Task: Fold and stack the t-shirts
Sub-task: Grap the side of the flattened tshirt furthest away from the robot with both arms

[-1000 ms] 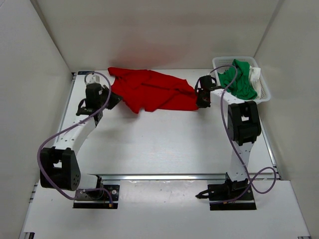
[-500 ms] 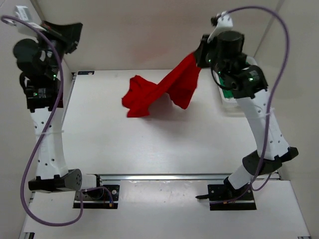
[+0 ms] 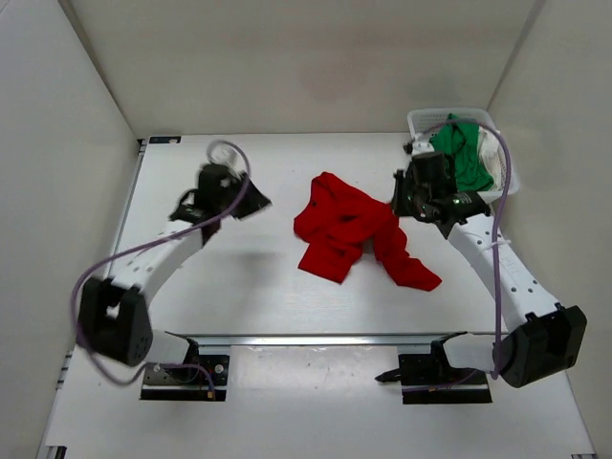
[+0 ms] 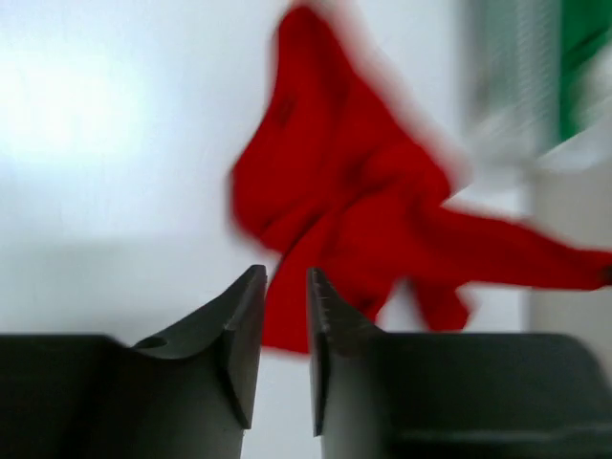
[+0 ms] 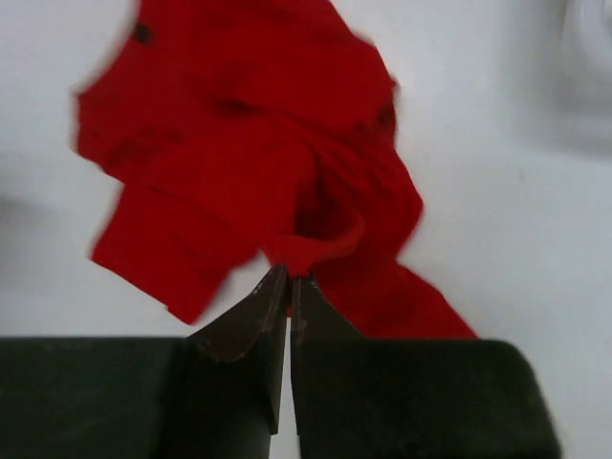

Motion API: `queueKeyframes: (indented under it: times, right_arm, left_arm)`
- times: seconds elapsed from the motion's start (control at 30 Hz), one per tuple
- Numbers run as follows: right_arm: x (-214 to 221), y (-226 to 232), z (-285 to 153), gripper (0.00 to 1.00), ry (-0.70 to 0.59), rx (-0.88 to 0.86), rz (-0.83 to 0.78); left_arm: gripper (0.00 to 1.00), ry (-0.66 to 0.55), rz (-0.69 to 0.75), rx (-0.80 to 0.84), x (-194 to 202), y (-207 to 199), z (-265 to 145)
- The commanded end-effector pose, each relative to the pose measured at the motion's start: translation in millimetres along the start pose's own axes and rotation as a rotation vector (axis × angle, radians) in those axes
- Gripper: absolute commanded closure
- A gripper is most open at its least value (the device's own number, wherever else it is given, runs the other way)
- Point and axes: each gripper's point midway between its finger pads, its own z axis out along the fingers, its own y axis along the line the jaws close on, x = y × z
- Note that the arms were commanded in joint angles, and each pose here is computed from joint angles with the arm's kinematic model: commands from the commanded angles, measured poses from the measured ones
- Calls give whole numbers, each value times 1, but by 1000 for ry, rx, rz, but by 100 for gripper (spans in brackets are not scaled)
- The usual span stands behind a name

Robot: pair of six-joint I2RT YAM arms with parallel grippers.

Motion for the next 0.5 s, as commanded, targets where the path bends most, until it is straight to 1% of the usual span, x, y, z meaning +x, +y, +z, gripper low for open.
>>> queueKeyframes:
  times: [0.0,0.03,0.1,0.13,0.17,0.2,0.23,0.3,0.33,0.43,0.47]
  right_arm:
    - [-5,-12,-9,100,-87,-58,91]
    - [7,-15,-6,100,-64,-54,94]
    - [11,-22,-5,100,-62,-53,108]
    - [18,-25,-1,100,-52,-54,111]
    - [21,-27,0,100,-43,-60,128]
    - [20,-28,1,99,-52,-64,132]
    - [22,-30,4,100,-54,-63,126]
    - [26,-33,8,100,-42,-75,137]
    - [30,-33,11,99,-33,-87,138]
    - [31,-28,16,100,-27,-120,151]
    - [31,-29,18,100,-26,-114,144]
  left_arm:
    - [56,144,104,-41,64,6,25]
    - [50,167,127,-33,71,1,31]
    - [42,250,113,-32,96,3,50]
    - [41,263,113,-51,100,8,54]
    - [47,296,118,-80,117,17,55]
    - [71,280,115,-65,115,13,55]
    - [73,292,108,-72,125,21,52]
    - [65,342,116,-95,144,37,44]
    - [61,361,131,-87,151,36,42]
    - [59,407,177,-105,179,43,40]
    - [59,419,194,-96,186,39,40]
